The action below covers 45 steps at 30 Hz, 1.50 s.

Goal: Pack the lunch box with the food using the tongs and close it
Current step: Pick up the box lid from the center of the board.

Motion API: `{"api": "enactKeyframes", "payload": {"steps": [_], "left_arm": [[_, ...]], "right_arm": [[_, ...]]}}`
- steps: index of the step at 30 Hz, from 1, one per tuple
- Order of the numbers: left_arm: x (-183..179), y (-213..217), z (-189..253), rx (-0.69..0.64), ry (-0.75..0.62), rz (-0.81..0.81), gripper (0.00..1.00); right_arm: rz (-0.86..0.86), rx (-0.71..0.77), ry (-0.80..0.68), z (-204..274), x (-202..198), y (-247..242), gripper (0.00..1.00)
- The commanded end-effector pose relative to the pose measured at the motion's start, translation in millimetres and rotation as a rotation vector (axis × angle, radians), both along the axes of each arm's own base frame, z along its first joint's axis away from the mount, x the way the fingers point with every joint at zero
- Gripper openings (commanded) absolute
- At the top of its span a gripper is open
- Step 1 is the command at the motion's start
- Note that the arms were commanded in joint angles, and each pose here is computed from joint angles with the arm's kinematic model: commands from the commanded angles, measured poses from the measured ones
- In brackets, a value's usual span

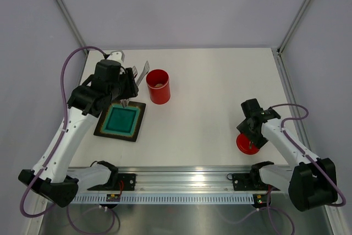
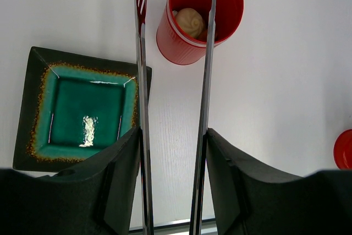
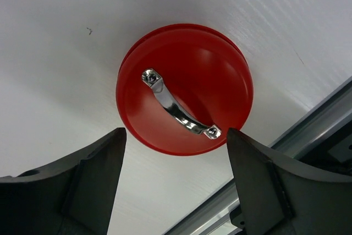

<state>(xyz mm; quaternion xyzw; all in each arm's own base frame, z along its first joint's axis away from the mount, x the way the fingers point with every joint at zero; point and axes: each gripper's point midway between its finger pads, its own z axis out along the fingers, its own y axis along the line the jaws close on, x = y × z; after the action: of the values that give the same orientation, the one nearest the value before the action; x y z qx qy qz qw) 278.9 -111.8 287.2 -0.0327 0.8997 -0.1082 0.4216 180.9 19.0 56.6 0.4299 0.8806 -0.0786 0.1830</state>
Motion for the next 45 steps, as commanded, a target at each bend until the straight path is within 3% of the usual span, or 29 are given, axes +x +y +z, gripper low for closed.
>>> {"api": "enactKeyframes", "payload": {"steps": [1,10,14,18,23,26,30,31,37,40,45], "left_arm": [[9,-3,10,-0.017,-0.046,-0.010,0.51],[11,0,1,-0.016,-0.030,0.016,0.51],[22,5,-12,-0.022,0.021,0.050,0.50],[39,12,-23,-0.070,0.049,0.092,0.50],[61,12,-36,-0.135,0.090,0.136,0.49],[74,14,-48,-0.164,0.117,0.172,0.49],[86,22,-57,-0.194,0.126,0.224,0.48],[89,23,-61,-0.199,0.129,0.236,0.47],[109,27,-77,-0.272,0.153,0.260,0.40],[118,25,-84,-0.314,0.174,0.260,0.35],[131,21,-102,-0.325,0.202,0.254,0.20]], "right_arm": [[0.022,0.033,-0.032,-5,11,2,0.80],[0.080,0.068,-0.032,-9,18,11,0.49],[0.093,0.065,-0.024,-9,19,11,0.47],[0.110,0.072,-0.031,-8,21,13,0.55],[0.134,0.065,-0.001,-13,28,15,0.55],[0.149,0.060,0.005,-16,34,16,0.50],[0.160,0.057,0.007,-18,38,17,0.34],[0.161,0.056,0.008,-18,38,16,0.24],[0.190,0.050,-0.031,-8,44,16,0.14],[0.208,0.050,-0.044,-2,48,17,0.01],[0.256,0.082,-0.095,18,55,25,0.00]]}}
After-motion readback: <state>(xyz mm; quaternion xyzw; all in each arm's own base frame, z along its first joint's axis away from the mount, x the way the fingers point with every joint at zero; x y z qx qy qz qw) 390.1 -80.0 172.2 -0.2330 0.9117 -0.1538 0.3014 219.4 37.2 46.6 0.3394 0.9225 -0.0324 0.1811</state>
